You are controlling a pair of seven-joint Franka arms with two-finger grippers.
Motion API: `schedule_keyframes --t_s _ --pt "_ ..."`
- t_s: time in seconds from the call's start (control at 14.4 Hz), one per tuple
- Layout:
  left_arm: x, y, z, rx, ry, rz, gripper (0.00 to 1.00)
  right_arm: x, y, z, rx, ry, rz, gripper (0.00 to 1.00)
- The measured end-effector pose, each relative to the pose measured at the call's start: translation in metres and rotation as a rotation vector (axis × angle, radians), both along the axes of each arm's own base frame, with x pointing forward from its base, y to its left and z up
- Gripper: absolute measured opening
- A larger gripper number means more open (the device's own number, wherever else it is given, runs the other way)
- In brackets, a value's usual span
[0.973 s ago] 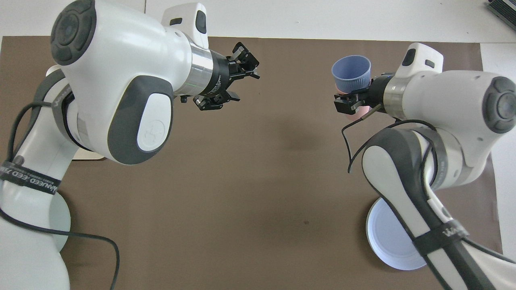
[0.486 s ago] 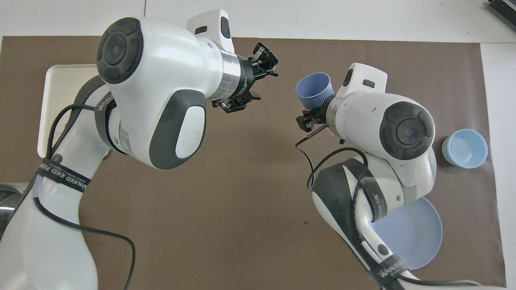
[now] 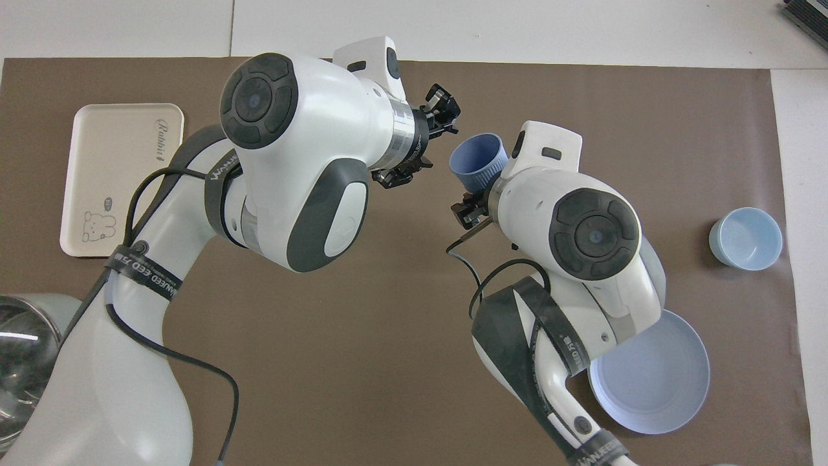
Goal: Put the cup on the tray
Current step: 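Grasp the inner blue cup with the left gripper while the right gripper holds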
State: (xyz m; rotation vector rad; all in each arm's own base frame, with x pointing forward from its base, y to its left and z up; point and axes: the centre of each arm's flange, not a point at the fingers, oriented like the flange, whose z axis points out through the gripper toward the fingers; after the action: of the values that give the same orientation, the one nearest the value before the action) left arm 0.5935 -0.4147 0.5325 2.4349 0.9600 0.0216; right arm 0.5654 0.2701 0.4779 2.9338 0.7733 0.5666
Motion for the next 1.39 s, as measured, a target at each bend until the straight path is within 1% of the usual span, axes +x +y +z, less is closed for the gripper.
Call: schedule_keyframes --t_s 0.21,0.28,0.42,0.49,0.63,0.69,0.76,0.83,0.9,0.97,1.04,1.11,1.18,1.25,1.32,1.39 --pt "-0.003 -0.005 -0.002 0.029 -0.013 -0.016 0.58 0.001 -0.002 -0.001 -0.001 0.001 -0.003 0.83" --pt "-0.006 -0.008 -0.003 0.036 -0.012 -0.025 0.58 0.001 -0.002 -0.001 -0.001 0.001 -0.003 0.83" --pt "-0.014 -0.018 -0.006 0.050 -0.003 -0.048 0.55 0.001 -0.002 -0.001 -0.002 0.001 -0.003 0.83" --pt "-0.018 -0.023 -0.008 0.054 0.001 -0.059 0.52 0.001 -0.002 -0.002 -0.002 0.002 -0.004 0.83" --pt "-0.027 -0.033 -0.010 0.059 0.005 -0.079 0.52 0.001 -0.002 -0.002 -0.002 0.002 -0.004 0.83" --pt "-0.029 -0.036 -0.011 0.061 0.007 -0.085 0.47 0.001 -0.002 -0.002 -0.002 0.002 -0.004 0.83" --pt "-0.031 -0.038 -0.011 0.062 0.007 -0.089 0.47 0.001 -0.002 -0.002 -0.002 0.002 -0.004 0.83" --pt "-0.031 -0.038 -0.011 0.064 0.006 -0.093 0.41 0.001 -0.002 -0.002 -0.002 0.002 -0.004 0.83" --pt "-0.031 -0.038 -0.011 0.065 0.004 -0.098 0.41 0.001 -0.002 -0.002 -0.002 0.002 -0.004 0.83" --pt "-0.030 -0.038 -0.012 0.067 0.002 -0.101 0.38 0.001 -0.002 -0.002 -0.002 0.002 -0.004 0.83" --pt "-0.030 -0.037 -0.012 0.068 -0.001 -0.104 0.27 0.001 -0.002 -0.002 -0.002 0.002 -0.004 0.83" --pt "-0.028 -0.035 -0.012 0.069 -0.003 -0.105 0.27 0.001 -0.002 -0.002 -0.002 0.002 -0.004 0.83" --pt "-0.027 -0.033 -0.011 0.071 -0.006 -0.106 0.22 0.001 -0.002 -0.002 -0.002 0.002 -0.004 0.83" --pt "-0.026 -0.031 -0.012 0.075 -0.008 -0.114 0.11 0.002 -0.003 -0.002 -0.005 0.000 -0.003 0.83" --pt "-0.026 -0.031 -0.012 0.078 -0.014 -0.126 0.07 0.002 -0.002 -0.002 -0.010 -0.002 0.001 0.83" --pt "-0.026 -0.031 -0.012 0.079 -0.016 -0.131 0.07 0.002 -0.002 -0.002 -0.011 -0.002 0.002 0.83"
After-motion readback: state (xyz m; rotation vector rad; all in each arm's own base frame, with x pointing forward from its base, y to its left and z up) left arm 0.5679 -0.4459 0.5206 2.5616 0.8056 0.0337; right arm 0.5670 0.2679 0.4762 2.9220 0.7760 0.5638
